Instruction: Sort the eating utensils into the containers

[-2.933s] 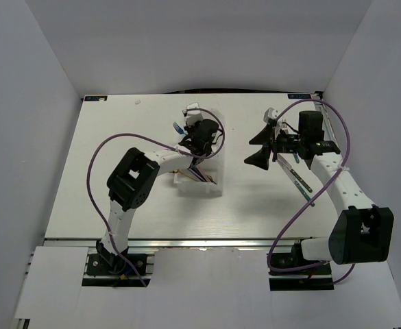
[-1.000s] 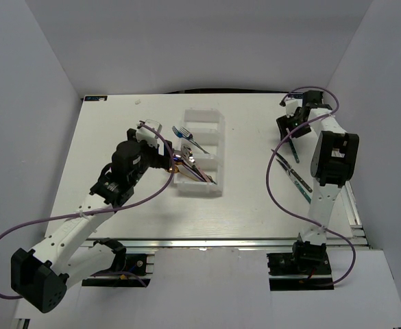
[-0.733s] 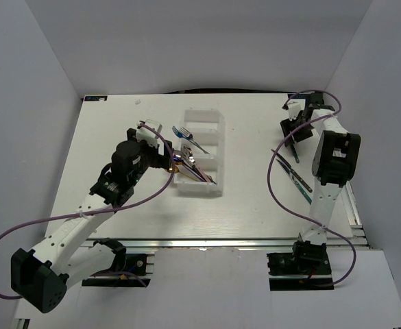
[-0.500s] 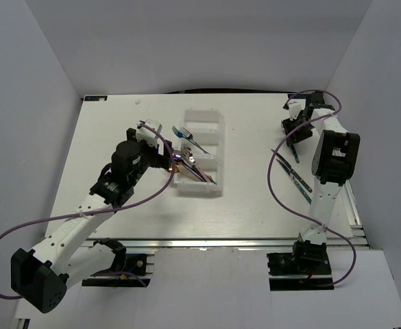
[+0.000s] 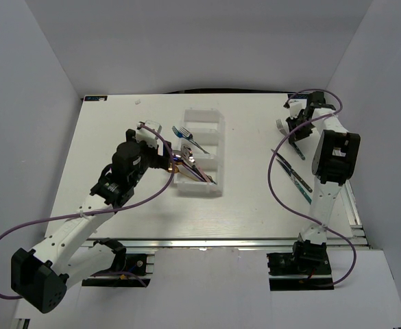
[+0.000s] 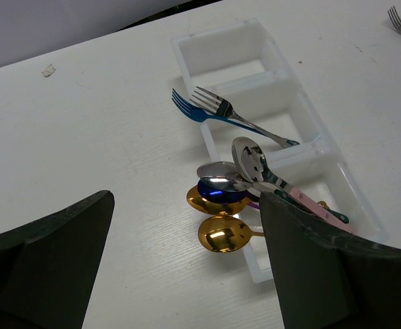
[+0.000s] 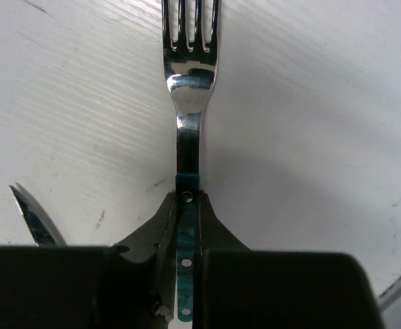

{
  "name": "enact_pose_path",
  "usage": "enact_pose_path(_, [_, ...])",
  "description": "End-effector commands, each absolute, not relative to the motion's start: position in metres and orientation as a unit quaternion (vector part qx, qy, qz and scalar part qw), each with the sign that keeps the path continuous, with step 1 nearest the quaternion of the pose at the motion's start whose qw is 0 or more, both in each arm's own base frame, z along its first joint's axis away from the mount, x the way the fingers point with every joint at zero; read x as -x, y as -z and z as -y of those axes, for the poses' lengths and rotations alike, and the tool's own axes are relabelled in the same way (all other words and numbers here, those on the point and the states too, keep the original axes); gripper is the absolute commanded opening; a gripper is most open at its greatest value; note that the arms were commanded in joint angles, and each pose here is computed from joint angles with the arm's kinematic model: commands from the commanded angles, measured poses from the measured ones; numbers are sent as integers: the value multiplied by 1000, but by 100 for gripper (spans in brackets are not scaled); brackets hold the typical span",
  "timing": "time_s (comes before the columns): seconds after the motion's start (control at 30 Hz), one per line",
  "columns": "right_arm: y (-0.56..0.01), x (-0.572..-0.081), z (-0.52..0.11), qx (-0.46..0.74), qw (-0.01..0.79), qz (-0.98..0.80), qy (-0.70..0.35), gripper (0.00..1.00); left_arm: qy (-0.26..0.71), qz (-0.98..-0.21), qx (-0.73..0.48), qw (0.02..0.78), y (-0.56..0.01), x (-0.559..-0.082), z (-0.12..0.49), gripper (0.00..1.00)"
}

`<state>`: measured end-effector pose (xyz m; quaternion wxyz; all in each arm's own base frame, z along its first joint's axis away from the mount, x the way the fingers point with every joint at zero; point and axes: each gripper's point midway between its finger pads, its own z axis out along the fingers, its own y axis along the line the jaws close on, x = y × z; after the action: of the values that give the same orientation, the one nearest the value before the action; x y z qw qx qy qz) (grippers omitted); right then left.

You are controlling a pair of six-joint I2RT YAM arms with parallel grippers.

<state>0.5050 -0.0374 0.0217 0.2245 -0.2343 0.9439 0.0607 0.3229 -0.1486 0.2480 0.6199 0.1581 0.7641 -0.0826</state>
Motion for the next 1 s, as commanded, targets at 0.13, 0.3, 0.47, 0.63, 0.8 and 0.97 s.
enact_pose_path(0.13, [-105,-512,-40,315,335,-877,-136,0,73,-753,-144,638,-259,-324,140,98])
enact_pose_path(0.3, [-171,-498,-141,410,399,-799,-187,0,67,-754,-139,638,-258,-327,135,98])
enact_pose_path(0.47, [-216,-467,-253,478,435,-714,-269,0,59,-758,-134,636,-255,-329,131,98])
enact_pose_path(0.63, [-258,-458,-322,491,481,-645,-334,0,49,-757,-129,638,-254,-331,126,98])
enact_pose_path(0.8, [-257,-466,-365,475,508,-621,-360,0,42,-762,-129,634,-248,-334,124,98])
enact_pose_path(0.97, [-232,-476,-381,455,525,-618,-367,0,42,-761,-127,635,-249,-335,123,98])
